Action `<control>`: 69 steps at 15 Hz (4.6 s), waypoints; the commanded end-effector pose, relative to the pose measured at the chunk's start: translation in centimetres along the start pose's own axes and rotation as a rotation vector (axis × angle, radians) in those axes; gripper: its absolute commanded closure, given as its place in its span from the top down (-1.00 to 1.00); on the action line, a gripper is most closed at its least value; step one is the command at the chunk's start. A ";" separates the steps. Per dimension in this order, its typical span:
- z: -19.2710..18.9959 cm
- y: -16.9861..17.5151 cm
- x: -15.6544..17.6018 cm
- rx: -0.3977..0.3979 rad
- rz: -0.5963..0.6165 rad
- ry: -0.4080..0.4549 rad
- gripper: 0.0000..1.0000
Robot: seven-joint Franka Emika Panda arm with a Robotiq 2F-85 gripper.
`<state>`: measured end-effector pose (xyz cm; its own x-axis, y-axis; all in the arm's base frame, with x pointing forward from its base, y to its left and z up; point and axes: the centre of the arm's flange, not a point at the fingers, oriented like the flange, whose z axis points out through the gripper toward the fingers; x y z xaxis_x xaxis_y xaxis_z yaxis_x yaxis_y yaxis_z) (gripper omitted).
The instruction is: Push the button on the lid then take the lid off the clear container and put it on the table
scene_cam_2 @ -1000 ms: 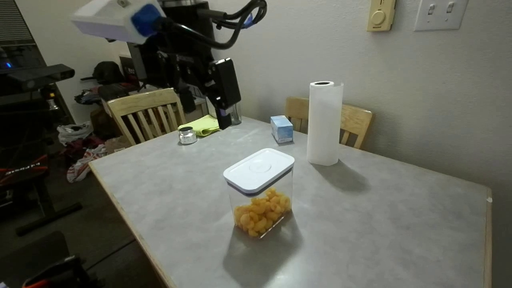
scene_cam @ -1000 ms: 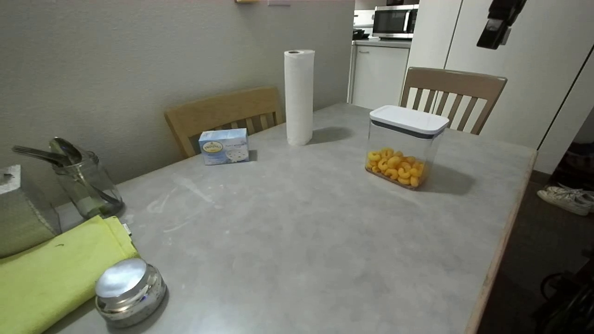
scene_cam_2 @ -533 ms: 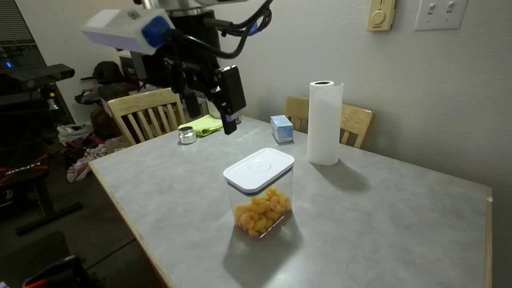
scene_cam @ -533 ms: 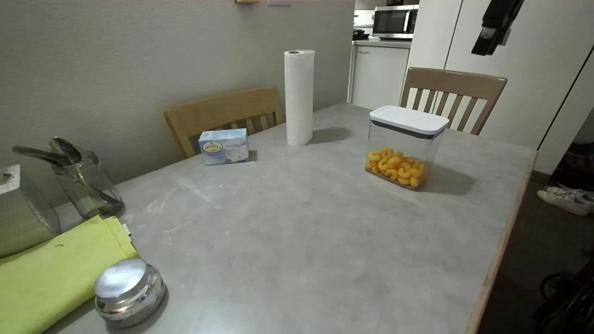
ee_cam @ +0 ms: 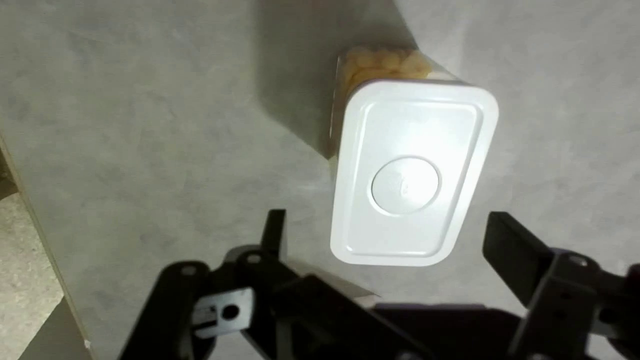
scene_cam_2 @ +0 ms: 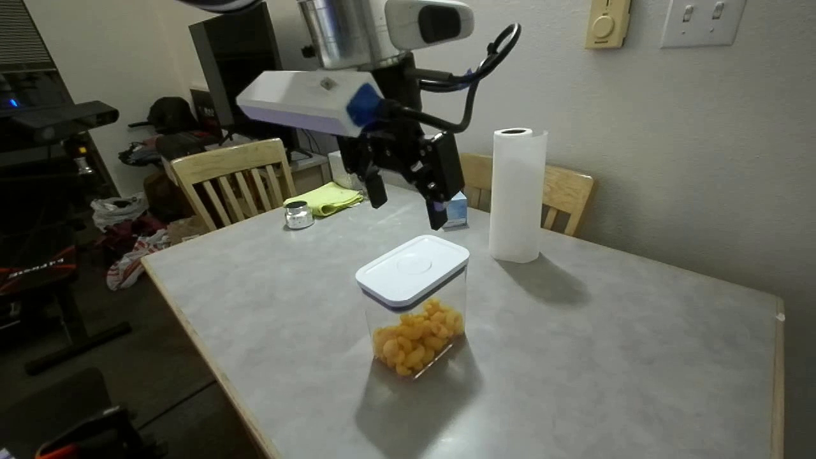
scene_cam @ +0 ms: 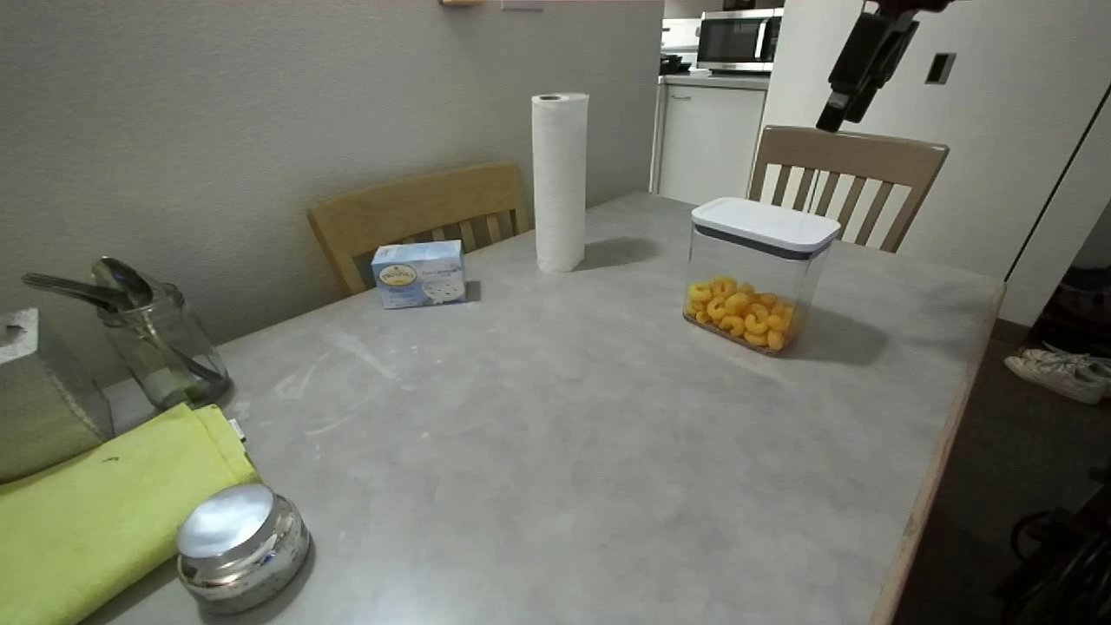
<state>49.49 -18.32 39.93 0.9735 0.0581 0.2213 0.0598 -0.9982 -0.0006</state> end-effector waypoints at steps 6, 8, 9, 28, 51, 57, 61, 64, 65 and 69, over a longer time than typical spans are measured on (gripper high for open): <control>2.4 1.1 7.2 0.052 -0.052 0.032 0.54; 3.1 0.6 7.9 0.058 -0.065 0.023 0.32; 3.5 0.3 8.1 0.064 -0.071 0.017 0.22; 7.5 -2.7 4.6 0.054 0.152 -0.169 -1.00; 10.8 -1.2 3.7 0.116 -0.043 -0.154 -1.00; 13.6 -0.6 2.6 0.170 -0.036 -0.164 -1.00; 14.2 -0.8 2.7 0.180 -0.069 -0.176 -1.00; 15.2 -1.1 1.9 0.184 -0.088 -0.218 -1.00; 15.6 -1.2 1.6 0.184 -0.100 -0.235 -1.00; 13.9 -1.1 2.2 0.155 -0.125 -0.209 -1.00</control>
<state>55.00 -16.79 30.05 0.9847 0.1584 0.0730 0.1672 -0.9764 -0.1368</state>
